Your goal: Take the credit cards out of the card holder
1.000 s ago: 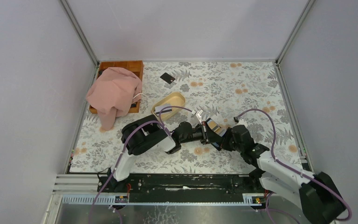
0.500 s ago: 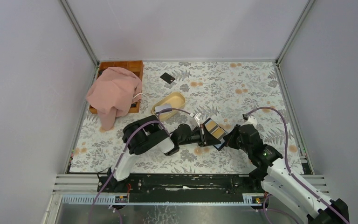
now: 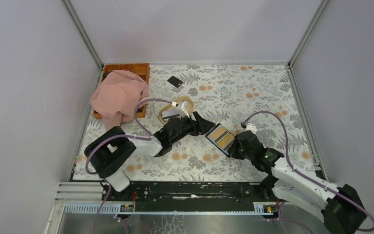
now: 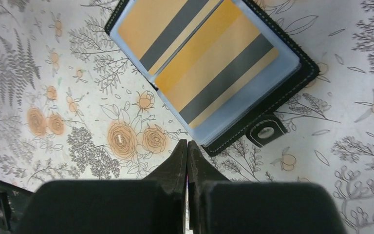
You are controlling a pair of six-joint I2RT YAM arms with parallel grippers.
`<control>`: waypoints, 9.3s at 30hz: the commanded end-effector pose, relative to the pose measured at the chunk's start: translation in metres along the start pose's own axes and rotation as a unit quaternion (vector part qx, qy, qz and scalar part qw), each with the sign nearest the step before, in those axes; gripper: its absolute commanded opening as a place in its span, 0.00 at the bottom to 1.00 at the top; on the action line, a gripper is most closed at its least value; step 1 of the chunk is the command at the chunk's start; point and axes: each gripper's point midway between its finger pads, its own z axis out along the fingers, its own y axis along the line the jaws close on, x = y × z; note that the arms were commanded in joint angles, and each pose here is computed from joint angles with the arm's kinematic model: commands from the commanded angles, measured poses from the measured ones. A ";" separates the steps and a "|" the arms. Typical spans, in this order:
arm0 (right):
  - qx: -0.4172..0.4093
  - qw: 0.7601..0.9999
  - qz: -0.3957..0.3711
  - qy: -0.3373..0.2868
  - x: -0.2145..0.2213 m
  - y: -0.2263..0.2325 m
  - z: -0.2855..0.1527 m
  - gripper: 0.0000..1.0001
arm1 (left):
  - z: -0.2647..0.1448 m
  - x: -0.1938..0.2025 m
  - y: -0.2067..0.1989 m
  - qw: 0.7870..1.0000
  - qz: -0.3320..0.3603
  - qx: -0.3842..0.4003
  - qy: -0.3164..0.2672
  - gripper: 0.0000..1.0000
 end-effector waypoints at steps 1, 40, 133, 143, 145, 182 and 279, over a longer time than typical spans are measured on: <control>-0.019 1.000 -0.009 0.010 0.007 0.011 0.019 0.00 | 0.000 -0.009 0.023 0.993 0.087 -0.079 -0.008 0.83; 0.044 0.991 0.099 -0.076 -0.102 -0.038 0.053 0.00 | 0.038 0.004 0.000 0.992 0.094 -0.070 0.050 0.22; 0.047 0.987 0.149 0.049 -0.042 -0.057 0.101 0.00 | 0.093 0.071 0.024 0.991 -0.086 0.041 0.093 0.26; 0.050 0.986 0.149 0.050 -0.041 -0.059 0.104 0.00 | 0.079 0.068 0.038 0.992 -0.089 0.017 0.089 0.01; 0.050 0.986 0.149 0.048 -0.042 -0.059 0.104 0.00 | 0.074 0.064 0.041 0.993 -0.085 0.012 0.086 0.00; -0.424 0.892 -0.122 -0.095 -0.096 0.117 -0.097 0.60 | -0.092 0.066 -0.056 0.811 0.211 0.351 0.418 0.00; -0.373 0.924 -0.035 0.079 -0.151 0.248 0.215 0.00 | -0.160 -0.098 0.071 0.968 0.156 -0.162 -0.115 0.75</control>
